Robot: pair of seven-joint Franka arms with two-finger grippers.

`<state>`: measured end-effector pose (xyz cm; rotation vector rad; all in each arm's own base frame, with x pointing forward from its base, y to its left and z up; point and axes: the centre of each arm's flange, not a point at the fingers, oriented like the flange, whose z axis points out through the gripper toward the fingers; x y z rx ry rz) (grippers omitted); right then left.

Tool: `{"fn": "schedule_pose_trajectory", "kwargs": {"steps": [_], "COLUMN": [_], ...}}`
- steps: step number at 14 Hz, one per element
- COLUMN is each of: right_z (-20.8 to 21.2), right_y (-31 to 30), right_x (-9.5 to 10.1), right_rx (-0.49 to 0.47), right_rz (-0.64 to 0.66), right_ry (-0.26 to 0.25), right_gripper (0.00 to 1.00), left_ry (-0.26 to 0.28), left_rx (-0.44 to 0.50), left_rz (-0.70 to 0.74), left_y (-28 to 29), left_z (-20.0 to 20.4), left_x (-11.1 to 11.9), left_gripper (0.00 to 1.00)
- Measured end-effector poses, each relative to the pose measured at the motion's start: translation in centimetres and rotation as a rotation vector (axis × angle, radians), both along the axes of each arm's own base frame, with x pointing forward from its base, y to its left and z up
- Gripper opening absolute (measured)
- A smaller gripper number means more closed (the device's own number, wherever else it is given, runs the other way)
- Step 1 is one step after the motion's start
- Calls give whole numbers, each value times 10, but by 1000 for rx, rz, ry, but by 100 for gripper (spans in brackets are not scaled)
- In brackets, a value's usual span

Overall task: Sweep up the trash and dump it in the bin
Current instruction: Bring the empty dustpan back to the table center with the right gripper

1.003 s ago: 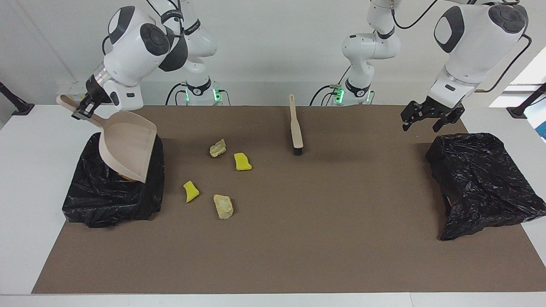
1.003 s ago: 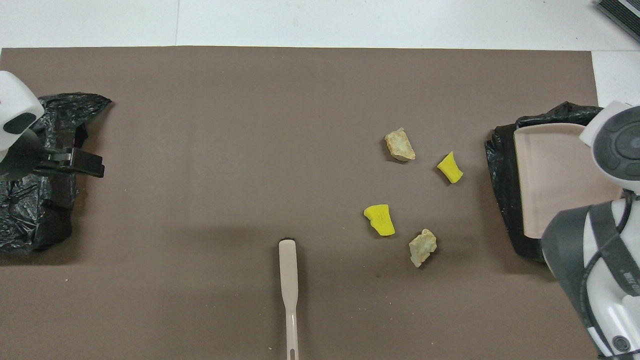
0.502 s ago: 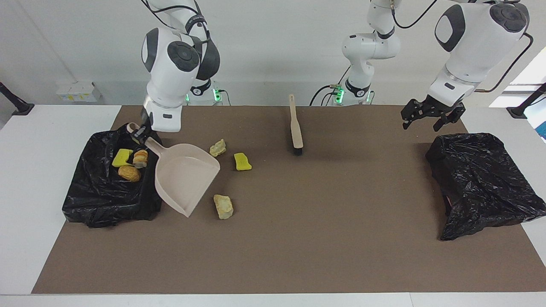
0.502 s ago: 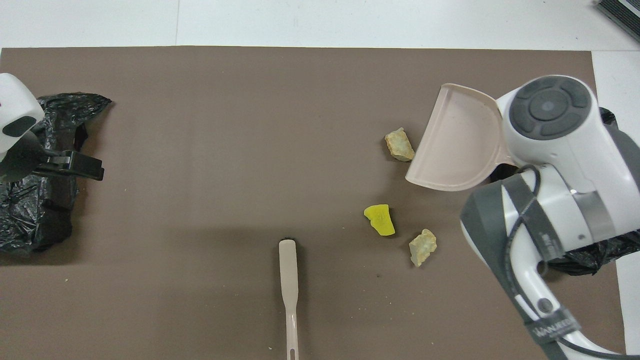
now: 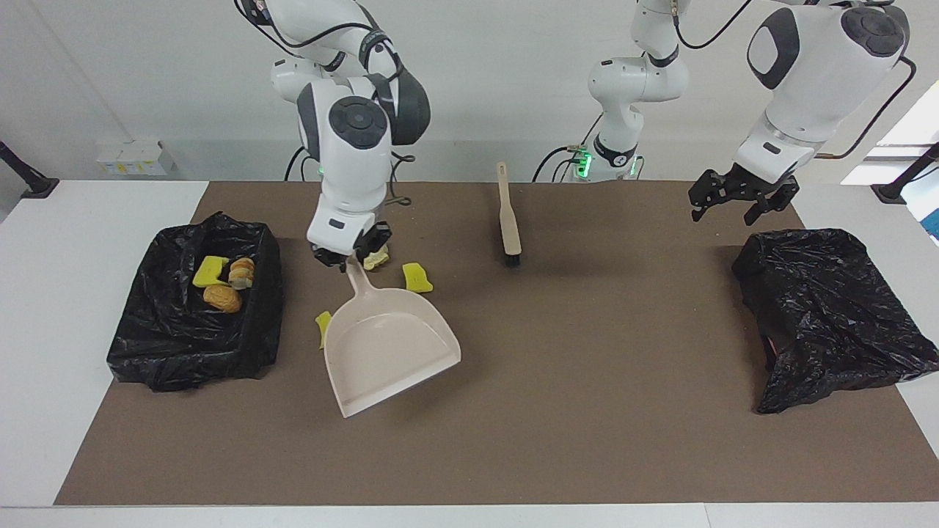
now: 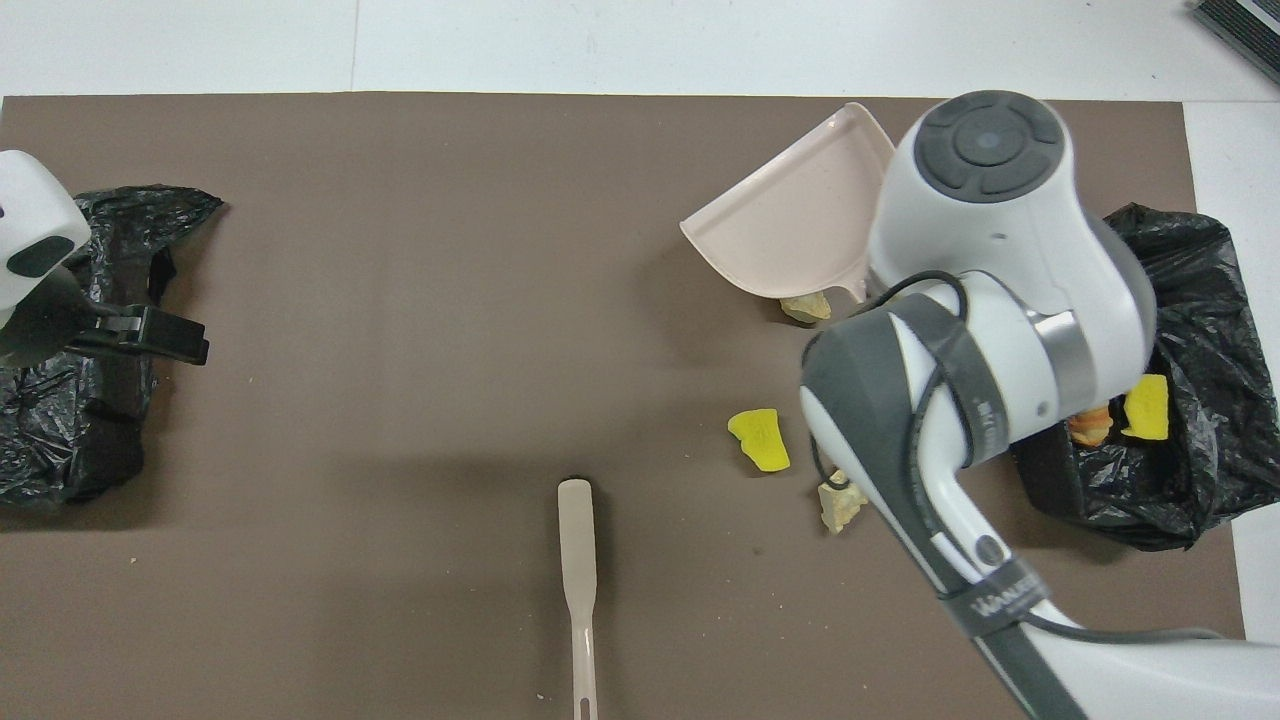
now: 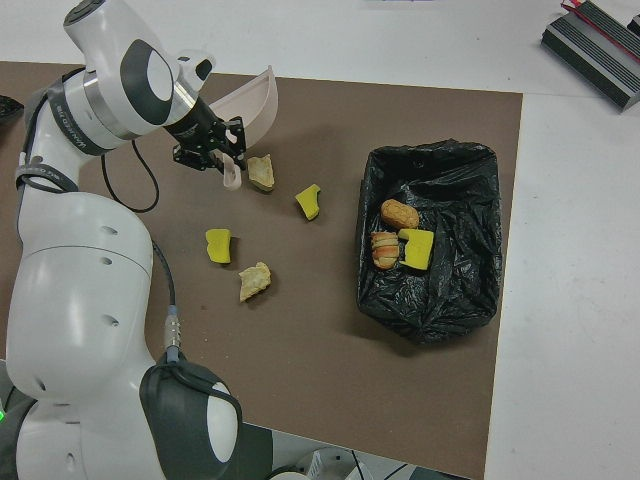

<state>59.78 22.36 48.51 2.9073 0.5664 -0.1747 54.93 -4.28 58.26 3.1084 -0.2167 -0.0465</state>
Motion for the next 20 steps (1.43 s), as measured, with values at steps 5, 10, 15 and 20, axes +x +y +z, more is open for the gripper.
{"fn": "schedule_pose_trajectory", "kwargs": {"steps": [5,10,15,20], "right_z": [-32,-92,-93,-131], "right_y": [134,225,229,235], "right_x": [-2,-14,-12,-16], "right_rx": [75,132,189,263], "right_rz": [-236,-307,-353,-423], "right_ry": [-28,-21,17,61], "right_gripper": [32,32,32,32], "left_ry": [7,24,3,-15], "left_rx": [1,2,1,0], "left_rz": [-2,-5,-9,-43], "left_y": [0,0,-2,-22], "left_z": [-3,-10,-19,-31], "left_x": [-4,-11,-12,-10], "left_gripper": [100,100,100,100]}}
